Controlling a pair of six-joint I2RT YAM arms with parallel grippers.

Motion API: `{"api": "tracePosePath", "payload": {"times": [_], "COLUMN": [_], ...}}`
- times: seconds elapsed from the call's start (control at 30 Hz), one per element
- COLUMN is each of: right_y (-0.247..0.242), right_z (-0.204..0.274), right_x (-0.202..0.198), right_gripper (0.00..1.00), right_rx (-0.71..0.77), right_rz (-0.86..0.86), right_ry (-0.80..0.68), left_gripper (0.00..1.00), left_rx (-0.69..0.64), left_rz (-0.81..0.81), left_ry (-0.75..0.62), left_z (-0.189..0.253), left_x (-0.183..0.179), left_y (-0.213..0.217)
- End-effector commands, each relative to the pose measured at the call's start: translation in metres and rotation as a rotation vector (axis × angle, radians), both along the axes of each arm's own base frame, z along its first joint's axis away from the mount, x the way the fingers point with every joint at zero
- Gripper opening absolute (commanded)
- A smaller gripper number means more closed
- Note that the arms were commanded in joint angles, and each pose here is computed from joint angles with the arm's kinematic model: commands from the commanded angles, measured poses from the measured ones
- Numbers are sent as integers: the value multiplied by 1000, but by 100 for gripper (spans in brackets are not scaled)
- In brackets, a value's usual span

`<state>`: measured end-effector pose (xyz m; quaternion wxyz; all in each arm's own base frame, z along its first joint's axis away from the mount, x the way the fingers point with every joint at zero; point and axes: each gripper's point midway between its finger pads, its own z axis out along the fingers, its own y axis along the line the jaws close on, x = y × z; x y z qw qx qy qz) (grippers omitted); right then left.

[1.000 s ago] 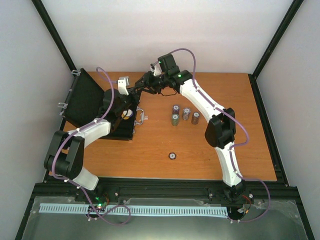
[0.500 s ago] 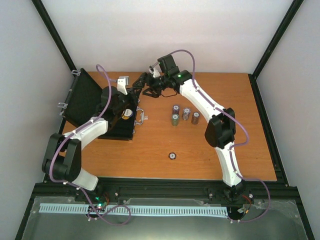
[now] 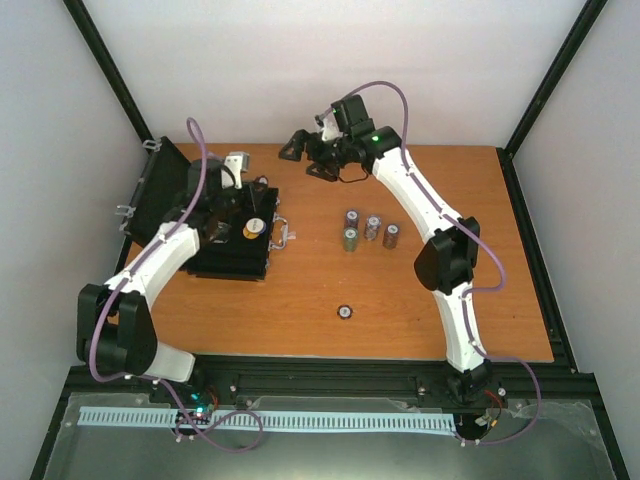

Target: Pack up texas hold em set

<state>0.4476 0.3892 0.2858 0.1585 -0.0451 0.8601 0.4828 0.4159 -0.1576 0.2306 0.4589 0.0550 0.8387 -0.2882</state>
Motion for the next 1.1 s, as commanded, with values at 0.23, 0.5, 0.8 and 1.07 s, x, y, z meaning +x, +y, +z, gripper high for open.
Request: {"api": "tracePosePath", "payload": {"times": [0.23, 0.5, 0.8, 1.07], "right_y": [-80, -93, -104, -107], "right_z": [-65, -77, -92, -102], "right_x": [-28, -42, -48, -52], "right_gripper": [100, 100, 100, 100], "right_rx": [-438, -463, -459, -466], "right_rz": [-11, 0, 2, 9], "right_ry": [-101, -91, -55, -30], "left_gripper": [1, 1, 1, 1], "left_rx": [328, 415, 492, 539], "left_rz": [63, 86, 146, 169], "left_ry": [466, 637, 637, 645], "left_z": [-62, -113, -129, -139], "left_x": [-3, 15, 33, 42], "left_y": [60, 70, 84, 91]}}
